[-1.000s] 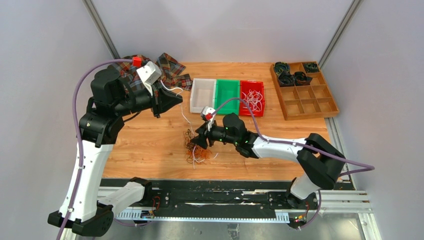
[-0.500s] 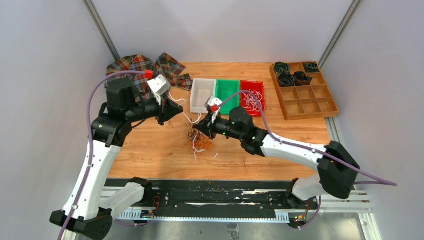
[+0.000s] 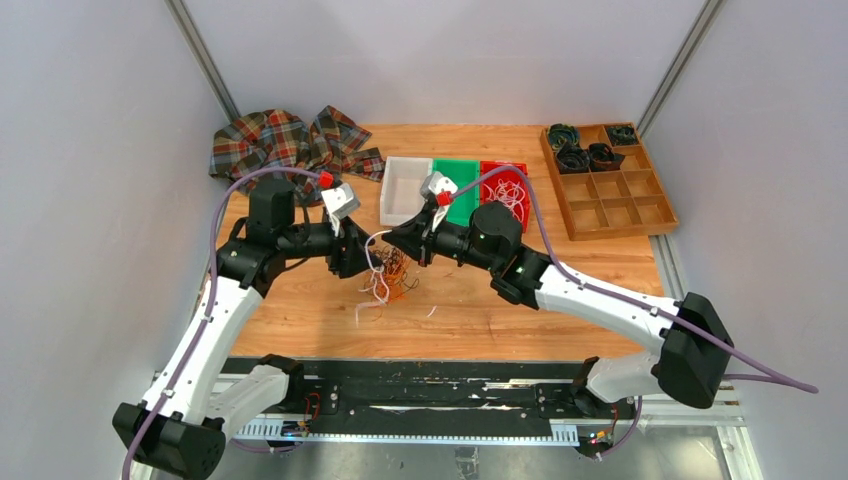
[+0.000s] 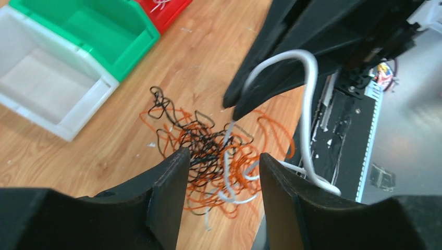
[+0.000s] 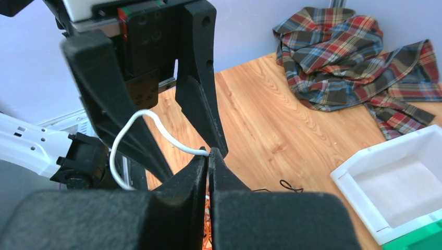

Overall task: Untangle the cables
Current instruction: Untie the cable.

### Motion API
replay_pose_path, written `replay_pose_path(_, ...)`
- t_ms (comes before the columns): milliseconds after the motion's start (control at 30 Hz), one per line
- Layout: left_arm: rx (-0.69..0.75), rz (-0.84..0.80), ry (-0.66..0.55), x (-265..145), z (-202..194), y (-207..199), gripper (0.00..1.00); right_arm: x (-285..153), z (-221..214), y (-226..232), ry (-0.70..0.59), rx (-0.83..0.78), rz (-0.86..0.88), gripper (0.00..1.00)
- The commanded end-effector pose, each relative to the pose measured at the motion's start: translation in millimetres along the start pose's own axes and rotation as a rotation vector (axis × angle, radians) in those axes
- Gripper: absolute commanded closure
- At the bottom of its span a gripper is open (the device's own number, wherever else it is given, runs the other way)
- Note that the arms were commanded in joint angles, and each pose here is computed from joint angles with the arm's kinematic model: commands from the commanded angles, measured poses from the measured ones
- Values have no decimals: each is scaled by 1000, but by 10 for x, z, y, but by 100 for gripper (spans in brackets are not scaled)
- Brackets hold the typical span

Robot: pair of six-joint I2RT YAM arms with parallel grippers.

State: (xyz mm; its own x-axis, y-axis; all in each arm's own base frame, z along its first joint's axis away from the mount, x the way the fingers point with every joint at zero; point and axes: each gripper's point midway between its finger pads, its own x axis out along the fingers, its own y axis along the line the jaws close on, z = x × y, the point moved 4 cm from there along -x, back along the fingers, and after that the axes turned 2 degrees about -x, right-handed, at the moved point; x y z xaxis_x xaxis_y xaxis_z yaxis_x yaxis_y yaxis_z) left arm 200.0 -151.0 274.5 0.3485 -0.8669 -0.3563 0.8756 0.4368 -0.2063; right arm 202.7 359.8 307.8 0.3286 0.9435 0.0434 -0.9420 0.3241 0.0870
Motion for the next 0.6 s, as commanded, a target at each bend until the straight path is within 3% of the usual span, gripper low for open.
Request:
replay_pose_path(0, 71, -130, -53, -29, 67, -185, 43, 56, 106, 103, -21, 38, 53, 99)
replay_pose_path(333, 68, -134, -48, 22, -8, -143, 43, 123, 181, 269, -49, 119, 137, 99)
replay_pose_path(567, 3, -125, -99, 59, 109, -124, 53, 190, 145, 385, -36, 171, 183, 99)
